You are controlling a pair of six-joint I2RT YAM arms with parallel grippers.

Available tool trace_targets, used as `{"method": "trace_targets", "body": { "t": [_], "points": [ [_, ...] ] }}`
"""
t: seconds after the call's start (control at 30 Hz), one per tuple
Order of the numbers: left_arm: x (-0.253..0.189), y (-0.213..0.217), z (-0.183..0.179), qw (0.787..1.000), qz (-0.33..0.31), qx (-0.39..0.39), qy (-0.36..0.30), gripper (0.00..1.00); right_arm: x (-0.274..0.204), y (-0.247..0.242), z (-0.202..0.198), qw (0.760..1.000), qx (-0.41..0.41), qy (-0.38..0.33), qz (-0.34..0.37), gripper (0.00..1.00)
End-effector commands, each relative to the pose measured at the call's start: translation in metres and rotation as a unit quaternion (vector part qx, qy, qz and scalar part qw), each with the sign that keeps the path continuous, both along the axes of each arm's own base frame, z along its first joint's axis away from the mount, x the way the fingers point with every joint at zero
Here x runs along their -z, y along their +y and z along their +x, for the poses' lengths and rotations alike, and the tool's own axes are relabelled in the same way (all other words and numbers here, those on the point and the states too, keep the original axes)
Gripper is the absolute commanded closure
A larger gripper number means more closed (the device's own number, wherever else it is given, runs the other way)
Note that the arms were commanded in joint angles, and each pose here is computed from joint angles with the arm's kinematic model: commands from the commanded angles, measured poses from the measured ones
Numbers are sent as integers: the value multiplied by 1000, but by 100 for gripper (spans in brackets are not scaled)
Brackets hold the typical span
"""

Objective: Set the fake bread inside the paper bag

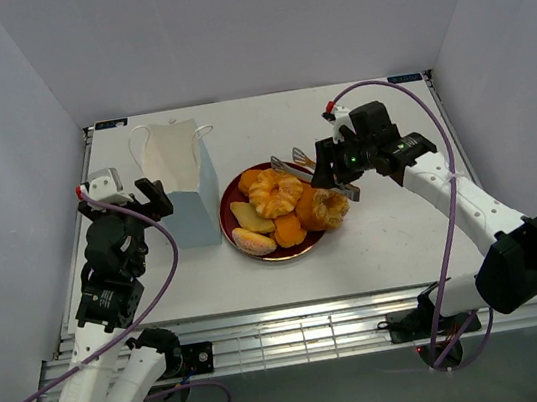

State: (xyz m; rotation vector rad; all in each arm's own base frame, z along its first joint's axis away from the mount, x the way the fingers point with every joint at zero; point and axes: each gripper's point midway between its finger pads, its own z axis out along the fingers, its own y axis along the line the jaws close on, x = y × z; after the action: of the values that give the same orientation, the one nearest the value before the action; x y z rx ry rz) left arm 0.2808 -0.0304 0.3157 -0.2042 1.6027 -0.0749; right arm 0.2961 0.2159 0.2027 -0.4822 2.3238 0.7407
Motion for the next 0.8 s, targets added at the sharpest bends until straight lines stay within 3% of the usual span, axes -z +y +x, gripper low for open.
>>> {"method": "trace_targets", "body": {
  "t": [0.0, 0.57, 0.77],
  "points": [
    [-4, 0, 0, 1000, 2, 1, -8, 2, -2, 1, 2, 1000, -4, -16, -4, 41],
    [-5, -1, 0, 1000, 2, 3, -9, 2, 16, 3, -15, 1000, -27, 9, -4, 40],
    [-4, -1, 0, 1000, 2, 3, -7, 2, 18, 4, -17, 999, -30, 11, -1, 51]
  ]
}}
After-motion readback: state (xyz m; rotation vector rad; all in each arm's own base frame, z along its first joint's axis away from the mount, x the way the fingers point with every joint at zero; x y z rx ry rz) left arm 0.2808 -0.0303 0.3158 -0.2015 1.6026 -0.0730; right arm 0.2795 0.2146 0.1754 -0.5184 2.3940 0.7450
